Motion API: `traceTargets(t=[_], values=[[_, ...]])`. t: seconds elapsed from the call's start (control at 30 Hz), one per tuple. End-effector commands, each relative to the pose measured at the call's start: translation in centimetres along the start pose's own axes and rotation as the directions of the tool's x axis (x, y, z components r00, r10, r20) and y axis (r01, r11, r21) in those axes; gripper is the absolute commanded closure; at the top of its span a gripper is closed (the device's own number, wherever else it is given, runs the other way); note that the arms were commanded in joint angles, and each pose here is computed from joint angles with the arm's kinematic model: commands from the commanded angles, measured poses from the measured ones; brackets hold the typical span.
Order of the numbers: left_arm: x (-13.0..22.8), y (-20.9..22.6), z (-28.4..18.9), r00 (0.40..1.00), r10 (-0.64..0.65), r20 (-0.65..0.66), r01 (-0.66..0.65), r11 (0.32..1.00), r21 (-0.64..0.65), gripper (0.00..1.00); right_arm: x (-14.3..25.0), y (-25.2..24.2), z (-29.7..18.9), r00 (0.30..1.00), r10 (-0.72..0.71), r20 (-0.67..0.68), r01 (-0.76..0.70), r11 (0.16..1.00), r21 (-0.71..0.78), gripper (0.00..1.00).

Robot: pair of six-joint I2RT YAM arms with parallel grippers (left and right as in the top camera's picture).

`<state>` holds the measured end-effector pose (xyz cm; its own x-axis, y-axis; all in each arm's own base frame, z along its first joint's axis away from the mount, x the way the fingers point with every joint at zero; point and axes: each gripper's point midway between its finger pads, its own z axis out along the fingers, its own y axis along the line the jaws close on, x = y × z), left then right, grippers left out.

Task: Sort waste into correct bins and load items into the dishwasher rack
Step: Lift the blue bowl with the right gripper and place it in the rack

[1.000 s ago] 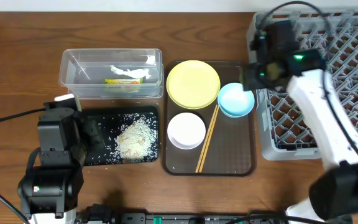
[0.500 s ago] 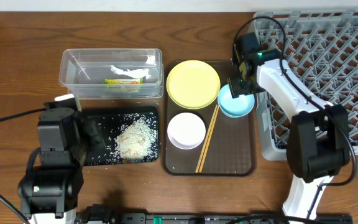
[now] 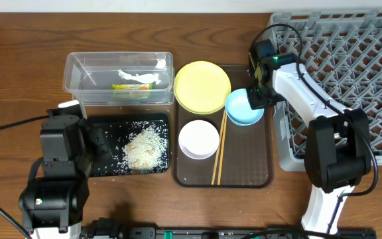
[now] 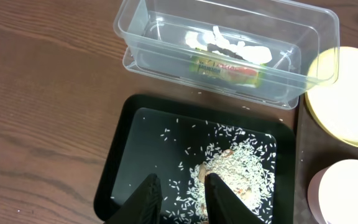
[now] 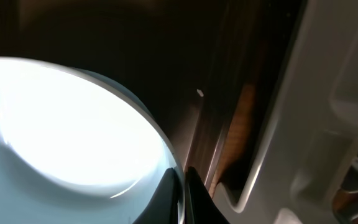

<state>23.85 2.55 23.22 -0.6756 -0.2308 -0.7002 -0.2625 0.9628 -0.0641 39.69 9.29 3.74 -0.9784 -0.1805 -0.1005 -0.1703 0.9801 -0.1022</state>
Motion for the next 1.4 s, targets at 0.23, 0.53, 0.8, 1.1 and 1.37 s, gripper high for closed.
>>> traceTargets(t=[0.23,0.53,0.8,1.1,1.37], values=[[0.2,0.1,0.1,1.0,-0.006,-0.005,0.006,1.0,-0.007,0.72,-0.4,-2.8,-5.1,0.995,0.013,0.094,-0.02,0.998,0.065,0.99],[0.2,0.1,0.1,1.0,-0.007,-0.004,0.007,1.0,-0.007,0.72,-4.0,-9.1,-17.3,0.858,0.071,0.509,-0.231,0.938,0.258,0.99],[0.1,0.1,0.1,1.0,-0.007,-0.001,0.007,1.0,-0.006,0.72,-7.9,-15.6,-24.3,0.643,0.046,0.764,-0.532,0.745,0.403,0.99],[0.1,0.1,0.1,1.0,-0.007,-0.002,0.007,1.0,-0.006,0.72,-13.1,-19.8,-23.0,0.614,-0.105,0.783,-0.563,0.637,0.526,0.99],[0.2,0.1,0.1,1.0,-0.006,-0.006,0.006,1.0,-0.007,0.72,-16.0,-20.6,-18.6,0.568,-0.1,0.817,-0.607,0.619,0.498,0.99]])
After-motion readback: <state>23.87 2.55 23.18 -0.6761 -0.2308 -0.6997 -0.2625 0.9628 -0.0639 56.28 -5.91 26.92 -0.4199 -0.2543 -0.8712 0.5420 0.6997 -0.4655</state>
